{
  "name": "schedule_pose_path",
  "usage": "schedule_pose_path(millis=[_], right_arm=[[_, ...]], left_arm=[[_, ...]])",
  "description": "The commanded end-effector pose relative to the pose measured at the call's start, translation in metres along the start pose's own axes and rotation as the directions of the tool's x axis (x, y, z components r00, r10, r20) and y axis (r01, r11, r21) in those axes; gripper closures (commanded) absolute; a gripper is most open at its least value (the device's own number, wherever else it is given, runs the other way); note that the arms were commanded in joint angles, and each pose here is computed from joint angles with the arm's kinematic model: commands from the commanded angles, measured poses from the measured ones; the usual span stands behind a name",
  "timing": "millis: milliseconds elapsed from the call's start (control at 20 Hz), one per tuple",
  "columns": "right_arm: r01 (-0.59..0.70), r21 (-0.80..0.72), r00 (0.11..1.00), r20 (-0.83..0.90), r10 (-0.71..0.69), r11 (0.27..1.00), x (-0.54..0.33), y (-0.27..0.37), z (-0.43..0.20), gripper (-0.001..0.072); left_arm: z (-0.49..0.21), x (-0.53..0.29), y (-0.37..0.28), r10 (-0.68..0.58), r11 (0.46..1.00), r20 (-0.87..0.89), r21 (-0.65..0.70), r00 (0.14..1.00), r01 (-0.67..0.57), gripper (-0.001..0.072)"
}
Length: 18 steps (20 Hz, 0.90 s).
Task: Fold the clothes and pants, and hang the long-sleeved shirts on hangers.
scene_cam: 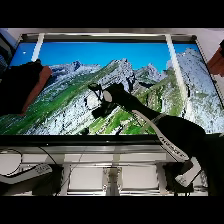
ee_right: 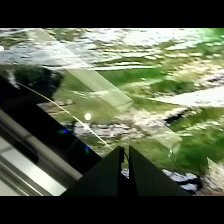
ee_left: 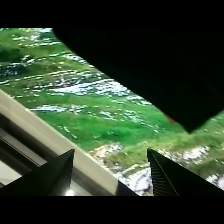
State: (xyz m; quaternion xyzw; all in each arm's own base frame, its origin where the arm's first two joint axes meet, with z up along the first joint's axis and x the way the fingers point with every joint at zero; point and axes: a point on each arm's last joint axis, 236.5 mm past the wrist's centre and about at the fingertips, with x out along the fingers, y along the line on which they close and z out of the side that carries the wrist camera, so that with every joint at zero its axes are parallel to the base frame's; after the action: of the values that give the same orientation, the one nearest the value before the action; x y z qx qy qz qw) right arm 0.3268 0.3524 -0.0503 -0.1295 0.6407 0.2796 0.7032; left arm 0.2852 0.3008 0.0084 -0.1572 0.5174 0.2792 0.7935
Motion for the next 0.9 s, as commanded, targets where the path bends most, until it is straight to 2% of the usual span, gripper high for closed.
schedule_pose_path(millis=[0, 300, 400, 450, 600, 850], right_arm=[[0.091, 0.077, 0.989, -0.123, -0.081, 0.993, -0.01, -0.061, -0.024, 0.0649], [0.097, 0.16, 0.99, -0.118, -0.078, 0.982, -0.028, -0.095, -0.025, 0.0644], [0.085, 0.159, 0.991, -0.118, -0.067, 0.984, -0.028, -0.088, -0.025, 0.0527], [0.079, 0.159, 0.991, -0.118, -0.06, 0.984, -0.028, -0.083, -0.025, 0.0512], [0.07, 0.154, 0.992, -0.116, -0.052, 0.986, -0.027, -0.076, -0.025, 0.0512], [0.06, 0.179, 0.993, -0.115, -0.04, 0.982, -0.026, -0.071, -0.025, 0.0512]], left_arm=[[0.011, 0.011, 0.022, 0.015, 0.999, 0.053, -0.044, 0.998, -0.013, 0.0184], [0.073, -0.01, 0.037, 0.07, 0.997, 0.264, -0.045, 0.962, -0.06, 0.0185], [0.076, 0.003, 0.035, 0.055, 0.998, 0.224, -0.022, 0.973, -0.051, 0.0184], [0.072, 0.011, 0.033, 0.043, 0.999, 0.189, -0.007, 0.981, -0.043, 0.0184], [0.06, 0.037, 0.027, 0.014, 1.0, 0.114, 0.025, 0.993, -0.017, 0.0184], [0.053, 0.069, -0.003, -0.125, 0.992, 0.081, 0.008, 0.989, 0.124, 0.0185]])
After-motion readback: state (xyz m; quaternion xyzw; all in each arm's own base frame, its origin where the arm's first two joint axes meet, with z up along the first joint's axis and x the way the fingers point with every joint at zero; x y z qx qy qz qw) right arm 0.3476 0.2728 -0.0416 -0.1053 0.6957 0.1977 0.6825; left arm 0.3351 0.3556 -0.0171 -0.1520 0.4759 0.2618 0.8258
